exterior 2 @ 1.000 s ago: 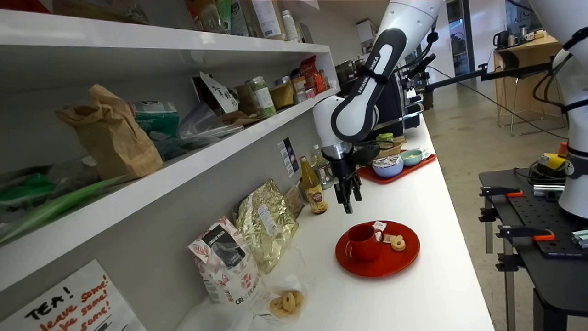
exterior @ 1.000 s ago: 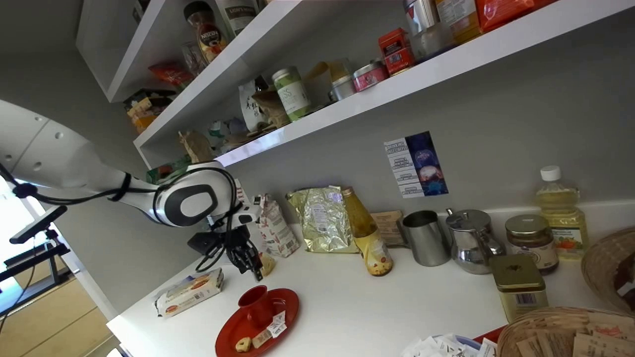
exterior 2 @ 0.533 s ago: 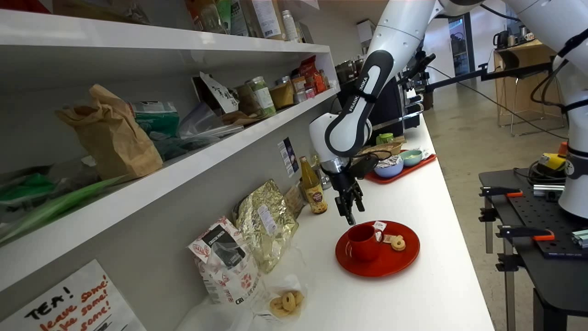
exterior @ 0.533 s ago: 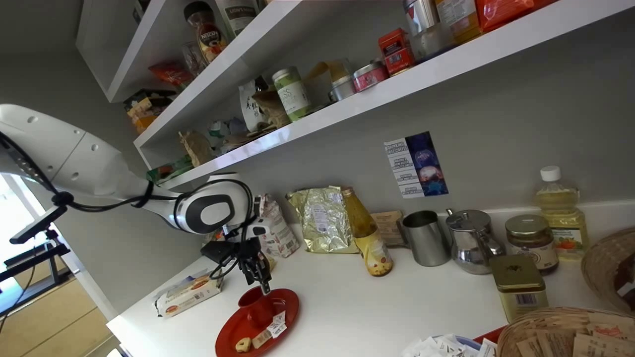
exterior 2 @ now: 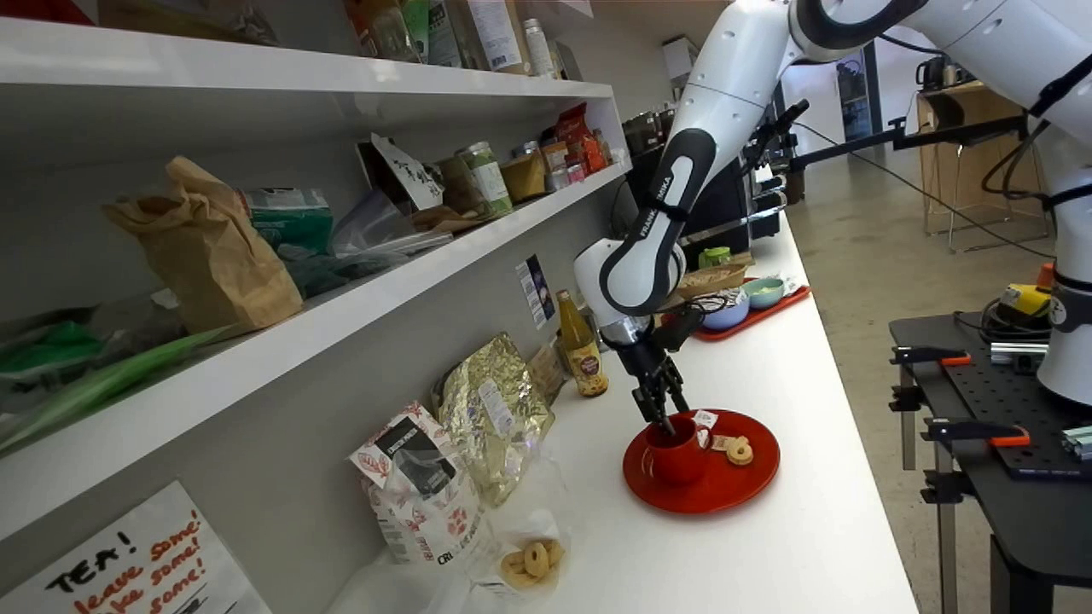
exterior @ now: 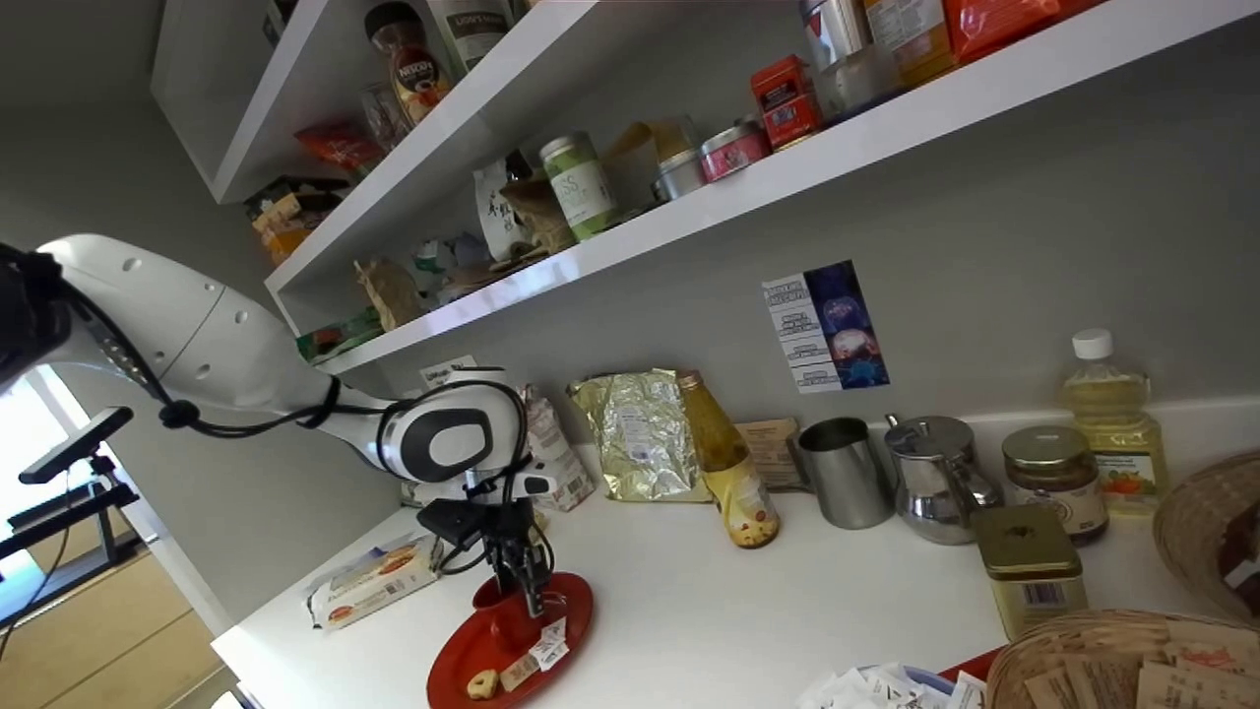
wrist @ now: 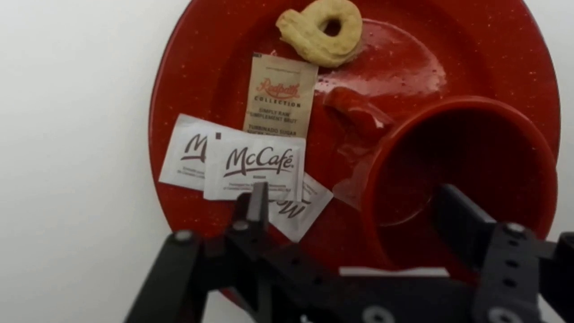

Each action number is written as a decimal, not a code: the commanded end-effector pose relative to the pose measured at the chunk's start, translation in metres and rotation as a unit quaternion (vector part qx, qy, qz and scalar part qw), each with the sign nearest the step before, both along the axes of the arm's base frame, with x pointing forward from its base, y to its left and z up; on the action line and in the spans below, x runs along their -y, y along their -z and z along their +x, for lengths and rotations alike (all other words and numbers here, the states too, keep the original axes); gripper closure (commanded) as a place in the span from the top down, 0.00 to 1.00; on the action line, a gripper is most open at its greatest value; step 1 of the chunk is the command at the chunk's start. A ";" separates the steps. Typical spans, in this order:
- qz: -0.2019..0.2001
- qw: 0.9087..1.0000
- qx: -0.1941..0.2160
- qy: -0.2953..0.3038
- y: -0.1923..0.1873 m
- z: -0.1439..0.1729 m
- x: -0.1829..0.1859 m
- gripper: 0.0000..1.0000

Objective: Put the cup on the counter

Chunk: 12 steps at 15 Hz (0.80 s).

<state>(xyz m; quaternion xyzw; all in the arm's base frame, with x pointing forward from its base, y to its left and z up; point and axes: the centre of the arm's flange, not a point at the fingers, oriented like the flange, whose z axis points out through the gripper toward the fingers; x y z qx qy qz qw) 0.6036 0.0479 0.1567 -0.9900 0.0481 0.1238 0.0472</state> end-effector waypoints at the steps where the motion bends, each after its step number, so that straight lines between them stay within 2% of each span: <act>1: 0.016 1.000 -0.020 -0.013 0.011 0.014 0.007 0.60; 7: 0.021 0.999 -0.036 -0.017 0.018 0.015 0.016 0.13; 9: 0.021 0.999 -0.041 -0.016 0.021 0.015 0.017 0.01; 12: 0.024 0.998 -0.051 -0.014 0.024 0.015 0.020 0.01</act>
